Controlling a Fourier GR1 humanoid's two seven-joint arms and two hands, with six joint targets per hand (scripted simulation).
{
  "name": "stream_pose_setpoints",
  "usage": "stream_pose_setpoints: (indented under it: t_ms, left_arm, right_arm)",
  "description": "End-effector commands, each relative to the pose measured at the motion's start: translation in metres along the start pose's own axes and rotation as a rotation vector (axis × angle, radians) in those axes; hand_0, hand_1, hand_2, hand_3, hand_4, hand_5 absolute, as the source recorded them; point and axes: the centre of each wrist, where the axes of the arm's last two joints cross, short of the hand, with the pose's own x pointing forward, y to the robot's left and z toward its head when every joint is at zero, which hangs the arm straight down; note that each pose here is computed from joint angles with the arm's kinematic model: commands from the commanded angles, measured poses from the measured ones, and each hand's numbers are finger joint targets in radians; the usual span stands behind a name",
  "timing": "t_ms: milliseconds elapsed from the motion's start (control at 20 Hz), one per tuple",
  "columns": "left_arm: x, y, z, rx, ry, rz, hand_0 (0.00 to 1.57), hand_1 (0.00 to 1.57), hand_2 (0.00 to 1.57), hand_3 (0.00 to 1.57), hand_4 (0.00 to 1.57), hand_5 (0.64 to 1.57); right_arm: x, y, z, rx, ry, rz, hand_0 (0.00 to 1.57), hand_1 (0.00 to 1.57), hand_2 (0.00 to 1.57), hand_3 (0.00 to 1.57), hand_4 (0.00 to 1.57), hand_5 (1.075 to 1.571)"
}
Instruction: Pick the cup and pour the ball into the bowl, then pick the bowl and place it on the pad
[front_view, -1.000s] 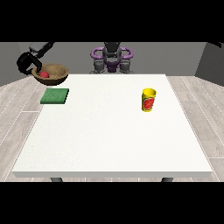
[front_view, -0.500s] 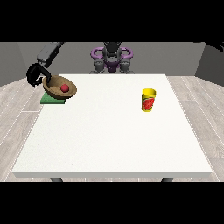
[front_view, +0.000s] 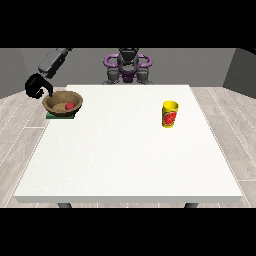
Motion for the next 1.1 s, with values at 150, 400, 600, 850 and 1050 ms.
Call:
stream_pose_setpoints:
  t_ms: [150,400,600,850,1050]
  left_arm:
    - [-0.006,0.006,0.006,0.005,0.005,-0.016,0.00,0.00,0.00,0.00,1.19,1.561]
    - [-0.015,0.025,0.020,0.039,-0.025,-0.034,0.00,0.00,0.00,0.00,1.19,1.565]
    - [0.005,0.011,0.000,0.024,-0.068,0.002,0.00,0.00,0.00,0.00,1.19,1.564]
    - [0.020,0.029,0.003,0.043,-0.045,-0.037,0.00,0.00,0.00,0.00,1.19,1.569]
    - [-0.001,0.015,0.009,0.005,-0.007,-0.028,0.00,0.00,0.00,0.00,1.21,1.569]
  right_arm:
    - [0.013,-0.006,-0.002,-0.087,-0.042,-0.005,1.51,1.51,1.41,0.82,0.00,1.552]
    - [0.001,0.020,-0.001,-0.036,-0.060,-0.097,1.46,1.46,1.40,0.76,0.00,1.532]
    - [0.021,0.031,-0.006,-0.083,-0.117,-0.064,1.38,1.38,1.34,0.72,0.00,1.536]
    - [0.018,0.031,-0.005,0.002,-0.071,0.078,0.19,0.19,0.41,0.79,0.00,1.454]
    - [0.007,0.021,-0.005,0.010,-0.008,0.122,0.00,0.00,0.00,0.00,0.00,1.407]
